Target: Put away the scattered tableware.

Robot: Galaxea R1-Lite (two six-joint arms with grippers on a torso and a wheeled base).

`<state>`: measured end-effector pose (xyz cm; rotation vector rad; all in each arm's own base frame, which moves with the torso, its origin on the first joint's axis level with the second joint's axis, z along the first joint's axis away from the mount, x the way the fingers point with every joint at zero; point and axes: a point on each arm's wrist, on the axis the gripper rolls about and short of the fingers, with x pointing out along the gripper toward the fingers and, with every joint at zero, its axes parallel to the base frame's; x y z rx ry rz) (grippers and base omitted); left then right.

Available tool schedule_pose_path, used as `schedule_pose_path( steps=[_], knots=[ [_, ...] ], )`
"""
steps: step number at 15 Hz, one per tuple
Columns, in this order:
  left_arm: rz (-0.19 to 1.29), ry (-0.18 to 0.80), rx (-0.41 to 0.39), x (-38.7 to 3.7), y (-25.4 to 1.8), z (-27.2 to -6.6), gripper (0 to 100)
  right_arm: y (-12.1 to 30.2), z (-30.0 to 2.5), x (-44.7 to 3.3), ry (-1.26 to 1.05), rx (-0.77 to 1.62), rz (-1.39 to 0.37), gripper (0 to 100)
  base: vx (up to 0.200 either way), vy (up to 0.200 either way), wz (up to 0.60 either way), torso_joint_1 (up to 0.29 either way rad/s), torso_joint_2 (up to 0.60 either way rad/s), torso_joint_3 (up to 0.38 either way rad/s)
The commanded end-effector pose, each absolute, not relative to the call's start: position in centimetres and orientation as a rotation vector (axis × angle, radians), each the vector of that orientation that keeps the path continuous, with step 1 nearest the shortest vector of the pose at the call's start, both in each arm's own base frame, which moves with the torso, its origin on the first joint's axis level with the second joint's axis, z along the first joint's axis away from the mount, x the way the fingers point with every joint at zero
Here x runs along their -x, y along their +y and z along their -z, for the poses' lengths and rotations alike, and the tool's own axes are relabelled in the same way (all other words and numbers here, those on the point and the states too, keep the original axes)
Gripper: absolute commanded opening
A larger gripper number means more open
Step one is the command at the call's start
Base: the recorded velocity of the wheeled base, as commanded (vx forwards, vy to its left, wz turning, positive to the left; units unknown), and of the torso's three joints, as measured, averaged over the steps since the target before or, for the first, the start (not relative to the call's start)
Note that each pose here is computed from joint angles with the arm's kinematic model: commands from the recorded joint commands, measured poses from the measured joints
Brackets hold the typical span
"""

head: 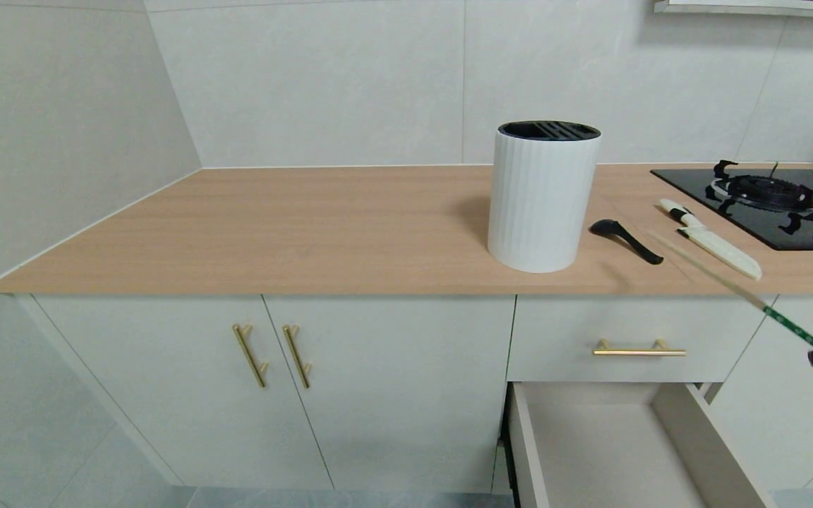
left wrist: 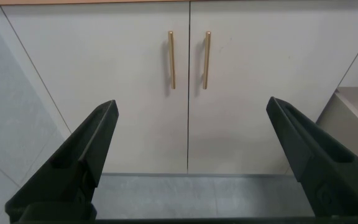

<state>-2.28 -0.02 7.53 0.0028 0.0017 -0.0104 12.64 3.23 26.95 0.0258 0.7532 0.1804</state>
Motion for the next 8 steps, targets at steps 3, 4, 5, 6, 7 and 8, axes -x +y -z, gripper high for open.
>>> schedule_pose_path(
  steps=[3,4,5,6,7,8],
  knots=[
    [0.012,0.002,-0.003,2.3,0.0,-7.5,100,4.6,-22.0,-11.4,0.956,0.072,-0.283,0,0.000,0.000,0.00,0.000,0.00,0.000],
    [0.011,0.002,-0.003,2.3,0.0,-7.5,100,5.0,-21.2,-12.3,1.009,0.083,-0.277,0,0.000,0.000,0.00,0.000,0.00,0.000],
    [0.012,0.002,-0.003,2.3,0.0,-7.5,100,5.4,-20.2,-13.3,1.069,0.094,-0.268,0,0.000,0.000,0.00,0.000,0.00,0.000],
    [0.011,0.002,-0.003,2.3,0.0,-7.5,100,5.9,-19.2,-14.5,1.128,0.100,-0.259,0,0.000,0.000,0.00,0.000,0.00,0.000],
    [0.012,0.002,-0.003,2.3,0.0,-7.5,100,6.2,-18.5,-15.4,1.171,0.100,-0.245,0,0.000,0.000,0.00,0.000,0.00,0.000],
    [0.011,0.002,-0.003,2.3,0.0,-7.5,100,6.6,-17.6,-16.3,1.216,0.089,-0.224,0,0.000,0.000,0.00,0.000,0.00,0.000]
  ],
)
